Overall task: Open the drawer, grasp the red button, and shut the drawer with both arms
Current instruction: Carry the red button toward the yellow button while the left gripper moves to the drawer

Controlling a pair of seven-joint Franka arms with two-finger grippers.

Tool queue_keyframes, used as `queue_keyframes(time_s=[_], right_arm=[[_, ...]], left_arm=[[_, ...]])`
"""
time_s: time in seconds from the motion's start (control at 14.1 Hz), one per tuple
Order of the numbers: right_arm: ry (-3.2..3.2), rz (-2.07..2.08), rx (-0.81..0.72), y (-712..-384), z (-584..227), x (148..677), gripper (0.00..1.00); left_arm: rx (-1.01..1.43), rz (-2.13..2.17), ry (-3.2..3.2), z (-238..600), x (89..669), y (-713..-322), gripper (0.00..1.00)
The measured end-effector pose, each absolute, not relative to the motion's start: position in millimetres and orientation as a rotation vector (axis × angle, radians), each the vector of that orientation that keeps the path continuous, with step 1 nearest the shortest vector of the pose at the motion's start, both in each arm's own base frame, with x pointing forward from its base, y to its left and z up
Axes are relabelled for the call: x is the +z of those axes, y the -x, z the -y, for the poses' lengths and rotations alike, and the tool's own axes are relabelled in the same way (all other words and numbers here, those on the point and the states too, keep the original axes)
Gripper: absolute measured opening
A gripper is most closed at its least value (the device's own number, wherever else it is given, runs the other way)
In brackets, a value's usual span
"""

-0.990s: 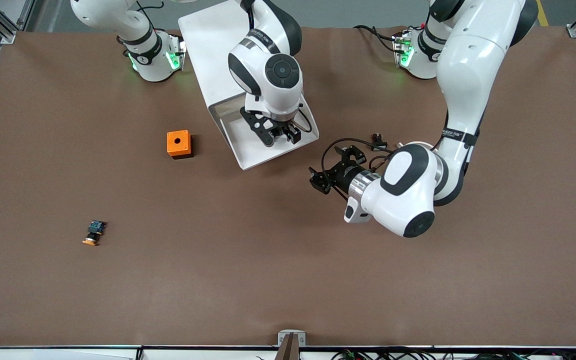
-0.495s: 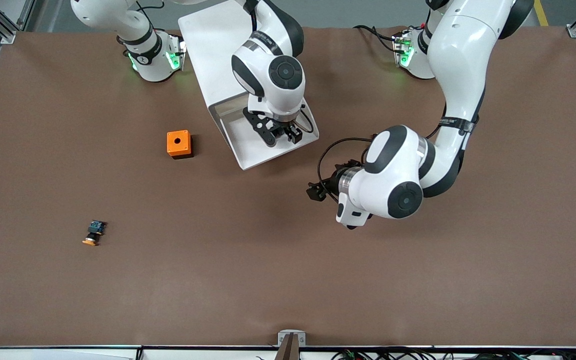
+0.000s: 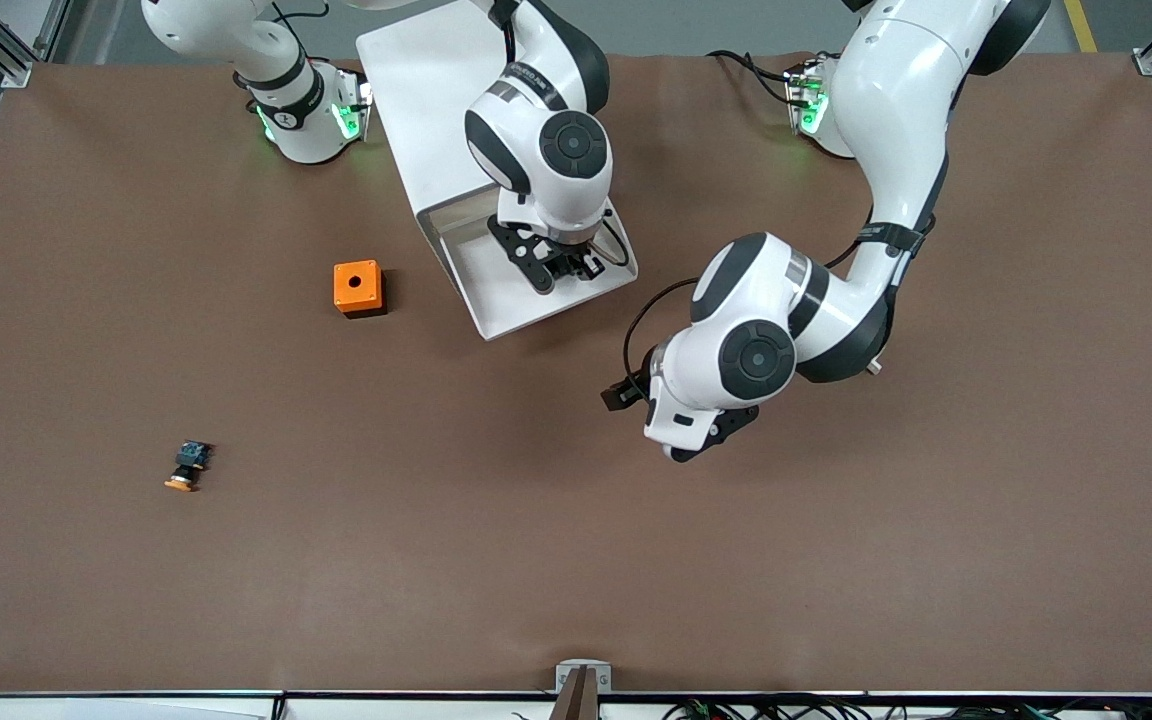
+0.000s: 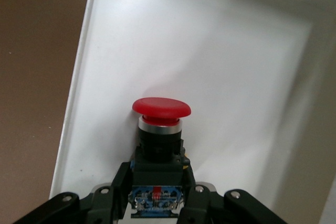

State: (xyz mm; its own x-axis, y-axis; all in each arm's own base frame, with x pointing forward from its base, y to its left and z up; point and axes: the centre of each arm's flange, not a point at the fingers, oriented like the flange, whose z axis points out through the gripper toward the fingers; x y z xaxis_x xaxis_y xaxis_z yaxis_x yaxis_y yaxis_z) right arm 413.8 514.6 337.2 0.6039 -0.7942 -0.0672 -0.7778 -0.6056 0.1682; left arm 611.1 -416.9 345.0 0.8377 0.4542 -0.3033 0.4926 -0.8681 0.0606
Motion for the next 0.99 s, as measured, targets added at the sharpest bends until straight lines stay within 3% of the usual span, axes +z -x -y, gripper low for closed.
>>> queue_keyframes(time_s=[0.21,0.5,0.99], right_arm=[[-2.679,1.368,-0.266,-437.4,-500.1,355.8,0.42],[-2.747,1.278,-0.365,-502.3,-447.8,419.2,0.42],[-2.919,0.760,-0.351,-582.8,-303.2,455.0,0.42]], left_arm=[[-0.345,-0.712,-2.929,423.2,335.0,-607.0,1.00],[-0.239,-0.644,-3.004,434.3,321.6,-597.8,1.00],[-0.236,-0.626,-3.027,455.8,318.0,-579.3,1.00]])
